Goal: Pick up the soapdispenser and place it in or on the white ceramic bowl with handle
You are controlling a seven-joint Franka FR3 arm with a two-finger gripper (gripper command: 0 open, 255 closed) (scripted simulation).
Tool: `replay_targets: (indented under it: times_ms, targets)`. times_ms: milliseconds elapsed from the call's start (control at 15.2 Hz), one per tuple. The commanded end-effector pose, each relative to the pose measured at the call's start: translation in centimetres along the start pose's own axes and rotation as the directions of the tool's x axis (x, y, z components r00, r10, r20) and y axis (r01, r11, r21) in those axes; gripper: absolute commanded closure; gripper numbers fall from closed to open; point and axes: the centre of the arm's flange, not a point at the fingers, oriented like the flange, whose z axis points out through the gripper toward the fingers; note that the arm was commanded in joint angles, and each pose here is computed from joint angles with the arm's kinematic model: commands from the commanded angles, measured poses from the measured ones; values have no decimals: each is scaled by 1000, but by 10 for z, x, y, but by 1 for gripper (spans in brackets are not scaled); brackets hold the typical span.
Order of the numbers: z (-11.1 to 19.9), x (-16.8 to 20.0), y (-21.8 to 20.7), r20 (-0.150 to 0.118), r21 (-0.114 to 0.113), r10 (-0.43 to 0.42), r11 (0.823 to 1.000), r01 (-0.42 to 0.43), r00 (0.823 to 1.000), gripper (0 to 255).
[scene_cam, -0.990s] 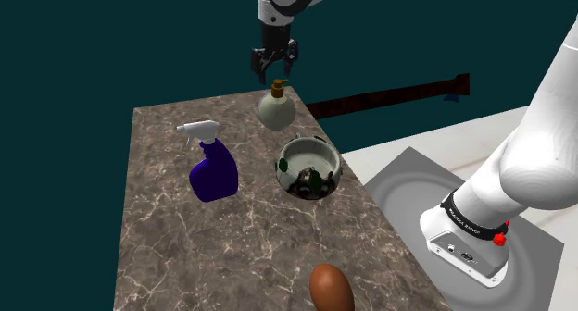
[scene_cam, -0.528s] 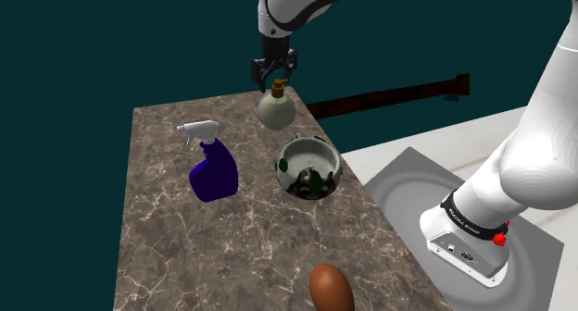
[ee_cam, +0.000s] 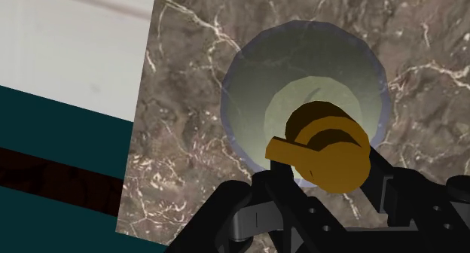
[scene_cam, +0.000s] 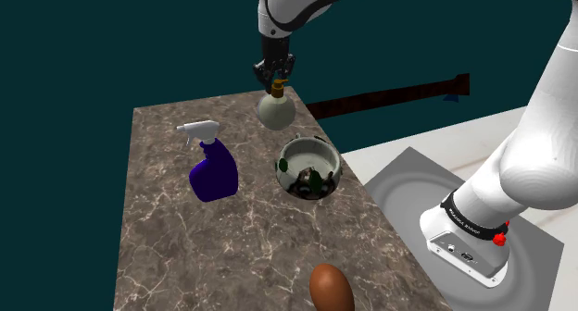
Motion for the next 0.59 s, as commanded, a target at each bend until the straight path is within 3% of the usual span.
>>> replay_targets:
  times_ms: [0,528]
  targets:
    - [0,0,0,0,0,0,1000,0,1000,255]
    - [-10,0,0,0,0,0,1000,0,1000,255]
